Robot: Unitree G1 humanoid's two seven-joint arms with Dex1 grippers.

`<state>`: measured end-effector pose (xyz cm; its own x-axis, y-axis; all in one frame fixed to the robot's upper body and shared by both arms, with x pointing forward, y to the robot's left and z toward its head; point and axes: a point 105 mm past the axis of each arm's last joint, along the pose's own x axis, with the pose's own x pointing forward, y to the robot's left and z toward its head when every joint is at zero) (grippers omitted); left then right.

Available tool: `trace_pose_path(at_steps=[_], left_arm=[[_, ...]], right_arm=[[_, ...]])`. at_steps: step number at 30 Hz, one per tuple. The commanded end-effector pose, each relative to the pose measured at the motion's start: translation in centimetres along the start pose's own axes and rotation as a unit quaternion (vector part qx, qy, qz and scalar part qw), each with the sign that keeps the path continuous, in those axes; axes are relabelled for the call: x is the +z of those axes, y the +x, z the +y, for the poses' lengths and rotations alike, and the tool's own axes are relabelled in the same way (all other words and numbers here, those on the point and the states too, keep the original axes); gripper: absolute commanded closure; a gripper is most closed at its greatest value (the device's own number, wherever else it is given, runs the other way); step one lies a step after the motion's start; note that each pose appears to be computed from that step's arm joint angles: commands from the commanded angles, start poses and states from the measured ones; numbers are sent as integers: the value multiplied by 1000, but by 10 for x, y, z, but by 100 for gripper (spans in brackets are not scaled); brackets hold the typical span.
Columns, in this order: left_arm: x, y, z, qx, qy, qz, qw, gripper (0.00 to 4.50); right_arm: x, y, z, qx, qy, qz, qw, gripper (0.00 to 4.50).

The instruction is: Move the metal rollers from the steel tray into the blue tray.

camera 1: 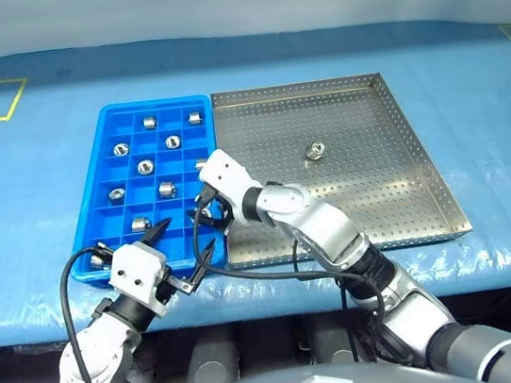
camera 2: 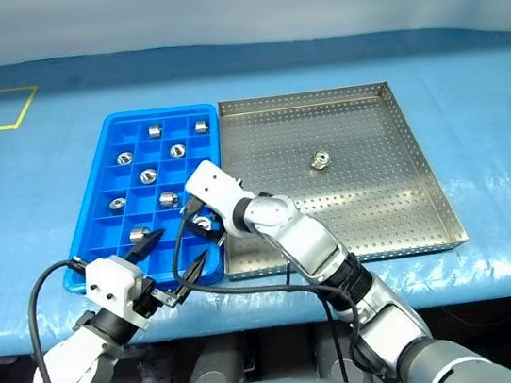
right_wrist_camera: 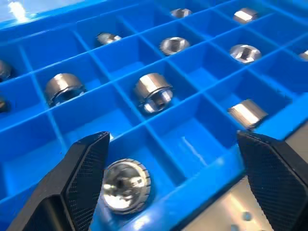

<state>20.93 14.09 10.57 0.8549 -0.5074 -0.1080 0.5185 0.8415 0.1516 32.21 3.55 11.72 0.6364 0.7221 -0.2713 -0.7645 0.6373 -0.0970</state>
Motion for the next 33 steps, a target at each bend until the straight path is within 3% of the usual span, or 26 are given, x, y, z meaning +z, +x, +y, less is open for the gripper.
trace_pose_path(at_steps=[1, 7, 9, 14, 25, 28, 33], left_arm=[[6, 6, -2, -1, 3, -15, 1000, 3], [7, 21, -12, -35, -7, -23, 999, 3], [7, 24, -15, -41, -10, -26, 999, 3], [6, 31, -17, -48, -7, -20, 999, 3], [10, 34, -20, -48, -21, -24, 998, 3], [10, 34, -21, -47, -21, -23, 998, 3], [11, 34, -21, -47, -22, -24, 998, 3]], right_arm=[[20, -18, -53, -140, 14, -55, 989, 3], [0, -50, -141, -364, 43, -32, 930, 3], [-6, -55, -159, -403, 53, -24, 913, 3], [-27, -54, -178, -437, 69, 8, 897, 3], [-62, -41, -175, -429, 159, 31, 889, 3], [-68, -42, -173, -429, 177, 33, 885, 56], [-60, -45, -167, -420, 183, 18, 889, 221]])
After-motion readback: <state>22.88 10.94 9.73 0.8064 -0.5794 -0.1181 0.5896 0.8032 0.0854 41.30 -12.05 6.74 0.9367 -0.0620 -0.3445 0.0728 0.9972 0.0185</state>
